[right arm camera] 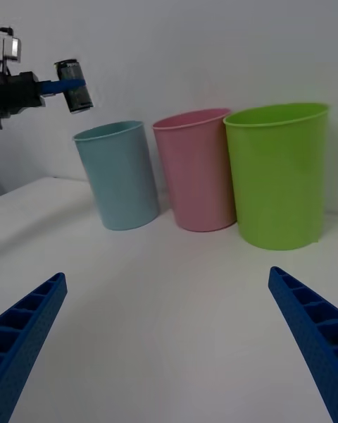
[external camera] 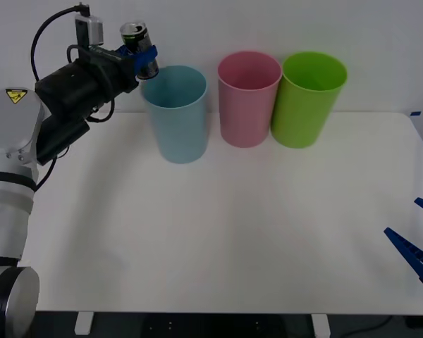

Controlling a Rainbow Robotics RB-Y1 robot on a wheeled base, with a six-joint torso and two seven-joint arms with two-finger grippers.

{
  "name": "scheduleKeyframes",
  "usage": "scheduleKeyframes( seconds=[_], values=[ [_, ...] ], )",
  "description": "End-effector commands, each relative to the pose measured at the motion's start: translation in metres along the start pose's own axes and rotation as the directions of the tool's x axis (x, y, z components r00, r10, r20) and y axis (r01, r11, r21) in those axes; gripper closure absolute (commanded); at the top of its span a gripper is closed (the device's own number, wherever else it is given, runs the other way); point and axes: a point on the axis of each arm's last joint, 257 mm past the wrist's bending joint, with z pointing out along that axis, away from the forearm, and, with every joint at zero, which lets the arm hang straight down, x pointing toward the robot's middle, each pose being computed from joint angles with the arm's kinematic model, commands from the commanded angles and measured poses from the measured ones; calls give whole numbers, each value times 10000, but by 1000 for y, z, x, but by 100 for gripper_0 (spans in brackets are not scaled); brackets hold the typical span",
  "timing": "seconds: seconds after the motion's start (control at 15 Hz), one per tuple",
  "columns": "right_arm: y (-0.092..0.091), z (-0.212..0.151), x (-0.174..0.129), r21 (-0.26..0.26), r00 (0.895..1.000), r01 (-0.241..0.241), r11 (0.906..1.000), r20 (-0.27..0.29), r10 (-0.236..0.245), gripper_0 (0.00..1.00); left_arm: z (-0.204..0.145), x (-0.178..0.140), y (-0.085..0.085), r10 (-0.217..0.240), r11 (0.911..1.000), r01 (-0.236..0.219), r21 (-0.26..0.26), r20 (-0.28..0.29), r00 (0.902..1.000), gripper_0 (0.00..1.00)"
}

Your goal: Grasp the object on the table and drop it into the matching bin: aluminum can to the light blue bin, PET bottle to the pink bin.

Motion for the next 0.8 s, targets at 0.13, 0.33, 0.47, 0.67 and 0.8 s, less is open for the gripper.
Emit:
scheduleKeyframes(
  seconds=[0.13, 0.33, 0.47, 0.67, 0.8],
  values=[
    [0, 0, 0, 0, 10000, 0, 10000, 0, 0, 0, 30, 7, -14, 26, 10000, -26, -6, -283, 9996, 100],
    [0, 0, 0, 0, 10000, 0, 10000, 0, 0, 0, 40, 8, -20, -8, 9999, 5, -114, -290, 9996, 100],
    [0, 0, 0, 0, 10000, 0, 10000, 0, 0, 0, 41, 10, -22, 26, 9999, -30, -124, -323, 9995, 100],
    [0, 0, 0, 0, 10000, 0, 10000, 0, 0, 0, 41, 9, -22, 51, 9999, -55, -137, -306, 9995, 100],
    [0, 0, 0, 0, 10000, 0, 10000, 0, 0, 0, 41, 9, -21, 19, 9999, -24, -165, -305, 9995, 100]
  ],
)
